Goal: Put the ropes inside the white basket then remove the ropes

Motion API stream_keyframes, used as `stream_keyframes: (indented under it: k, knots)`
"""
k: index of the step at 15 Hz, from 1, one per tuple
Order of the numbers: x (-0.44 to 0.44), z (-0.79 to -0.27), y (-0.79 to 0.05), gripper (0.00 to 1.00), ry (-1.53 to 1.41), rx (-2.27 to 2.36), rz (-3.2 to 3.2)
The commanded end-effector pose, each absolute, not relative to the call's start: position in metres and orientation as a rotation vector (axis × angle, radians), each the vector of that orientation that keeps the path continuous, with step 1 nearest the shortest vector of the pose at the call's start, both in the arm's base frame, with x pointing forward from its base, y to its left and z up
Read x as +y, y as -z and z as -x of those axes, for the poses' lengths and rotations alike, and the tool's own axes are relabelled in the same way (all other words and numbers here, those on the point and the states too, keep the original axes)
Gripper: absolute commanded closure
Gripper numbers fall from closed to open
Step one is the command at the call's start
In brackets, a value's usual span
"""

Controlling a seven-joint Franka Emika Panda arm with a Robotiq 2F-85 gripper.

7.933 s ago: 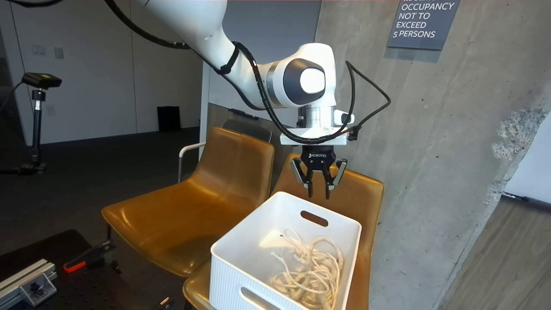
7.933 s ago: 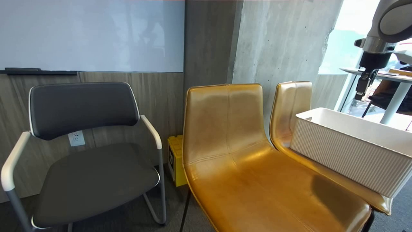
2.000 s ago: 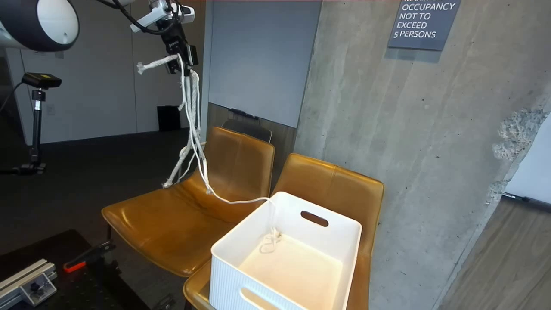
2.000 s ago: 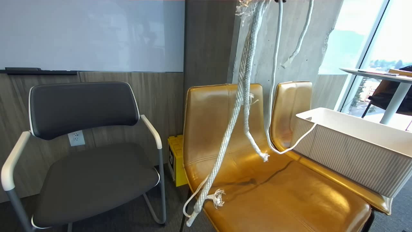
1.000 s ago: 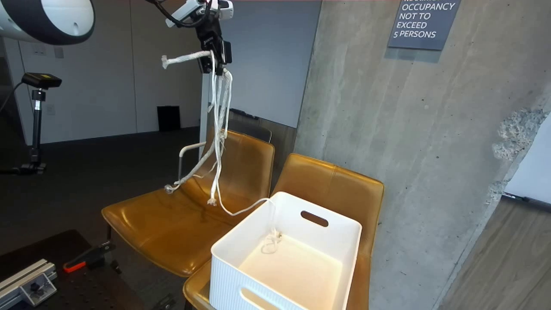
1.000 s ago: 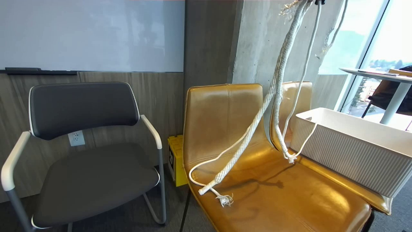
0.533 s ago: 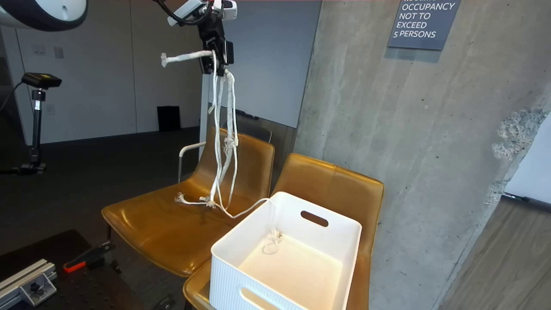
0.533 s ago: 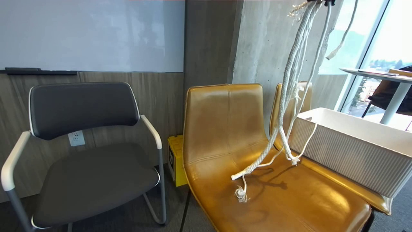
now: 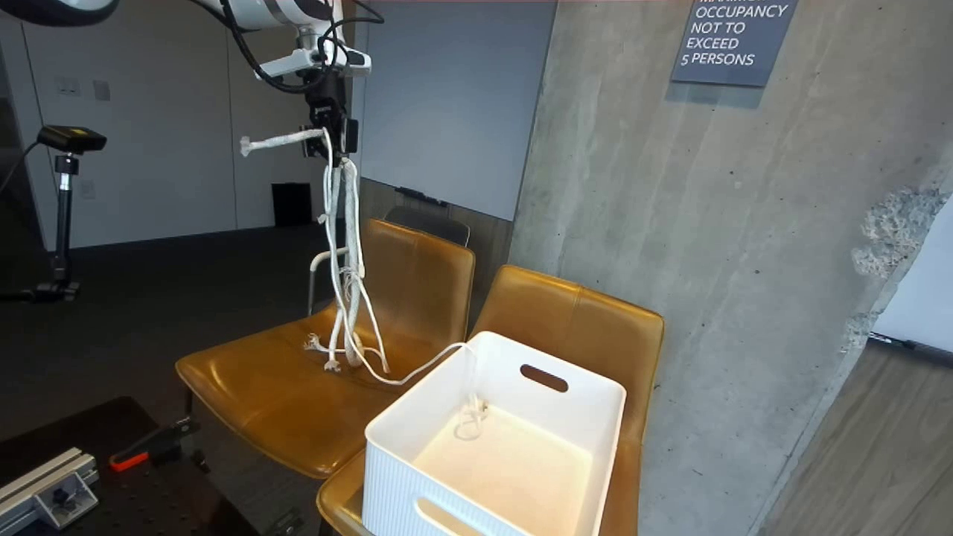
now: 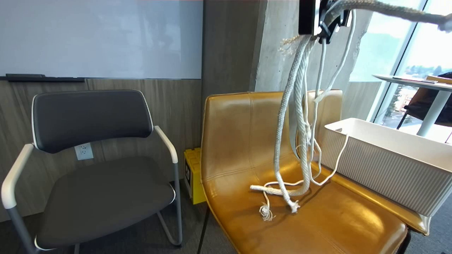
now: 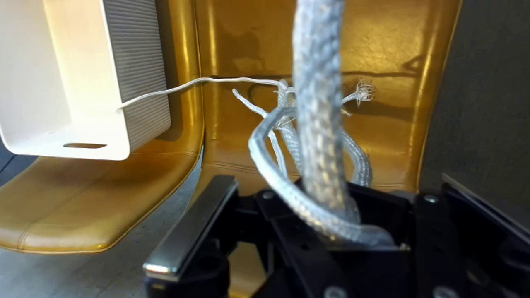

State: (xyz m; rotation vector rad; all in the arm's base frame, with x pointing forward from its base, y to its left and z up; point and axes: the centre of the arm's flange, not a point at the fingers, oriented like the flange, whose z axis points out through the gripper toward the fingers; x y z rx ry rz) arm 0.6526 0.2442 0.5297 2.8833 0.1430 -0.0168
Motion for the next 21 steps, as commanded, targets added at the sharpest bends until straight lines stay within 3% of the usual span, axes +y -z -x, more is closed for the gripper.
stream_keyframes:
  k: [1, 12, 13, 15, 21]
  knots:
    - [0.24, -0.601, -0.499, 1.0, 0.004, 0.147, -2.916]
    - [0.229, -0.61, -0.485, 0.99, -0.133, 0.179, -2.855]
    - [0.225, -0.615, -0.485, 0.74, -0.135, 0.174, -2.845]
    - [0.217, -0.625, -0.487, 0.72, -0.137, 0.161, -2.826]
    - [0.206, -0.65, -0.486, 0.29, -0.125, 0.16, -2.808]
